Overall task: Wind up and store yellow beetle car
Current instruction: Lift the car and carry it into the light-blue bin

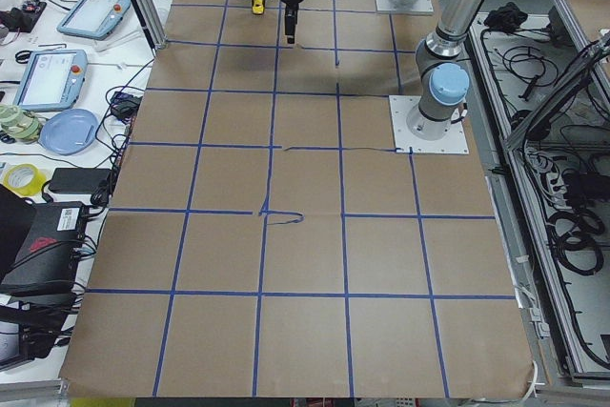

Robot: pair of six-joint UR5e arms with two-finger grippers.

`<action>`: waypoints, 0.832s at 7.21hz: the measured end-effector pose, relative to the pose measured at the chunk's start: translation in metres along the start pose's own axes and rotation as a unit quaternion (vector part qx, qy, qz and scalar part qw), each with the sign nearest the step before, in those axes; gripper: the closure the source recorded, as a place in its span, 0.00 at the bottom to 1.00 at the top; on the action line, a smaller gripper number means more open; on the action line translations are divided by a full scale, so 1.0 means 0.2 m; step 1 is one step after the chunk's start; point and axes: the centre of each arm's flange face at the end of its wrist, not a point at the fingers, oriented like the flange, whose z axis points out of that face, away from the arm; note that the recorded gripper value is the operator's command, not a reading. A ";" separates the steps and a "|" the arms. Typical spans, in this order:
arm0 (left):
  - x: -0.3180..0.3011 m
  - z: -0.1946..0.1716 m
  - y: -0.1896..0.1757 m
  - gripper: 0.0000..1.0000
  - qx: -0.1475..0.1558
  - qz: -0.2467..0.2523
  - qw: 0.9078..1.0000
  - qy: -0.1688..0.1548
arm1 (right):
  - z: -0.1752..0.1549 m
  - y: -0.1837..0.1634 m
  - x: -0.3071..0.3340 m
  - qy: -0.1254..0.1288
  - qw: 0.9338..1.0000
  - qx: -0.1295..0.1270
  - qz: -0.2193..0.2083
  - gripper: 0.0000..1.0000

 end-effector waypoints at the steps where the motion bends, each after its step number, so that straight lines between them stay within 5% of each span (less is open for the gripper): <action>1: 0.00 0.01 0.00 0.00 -0.002 0.001 1.000 0.000 | -0.13 0.00 0.07 0.023 1.000 -0.003 0.000 0.88; 4: 0.01 0.03 0.01 0.00 -0.010 0.004 1.000 0.002 | -0.63 0.34 0.19 0.066 0.996 -0.061 0.001 0.96; 6: 0.02 0.06 0.03 0.00 -0.018 0.006 1.000 0.004 | -0.79 0.88 0.13 0.039 0.996 -0.077 -0.016 0.96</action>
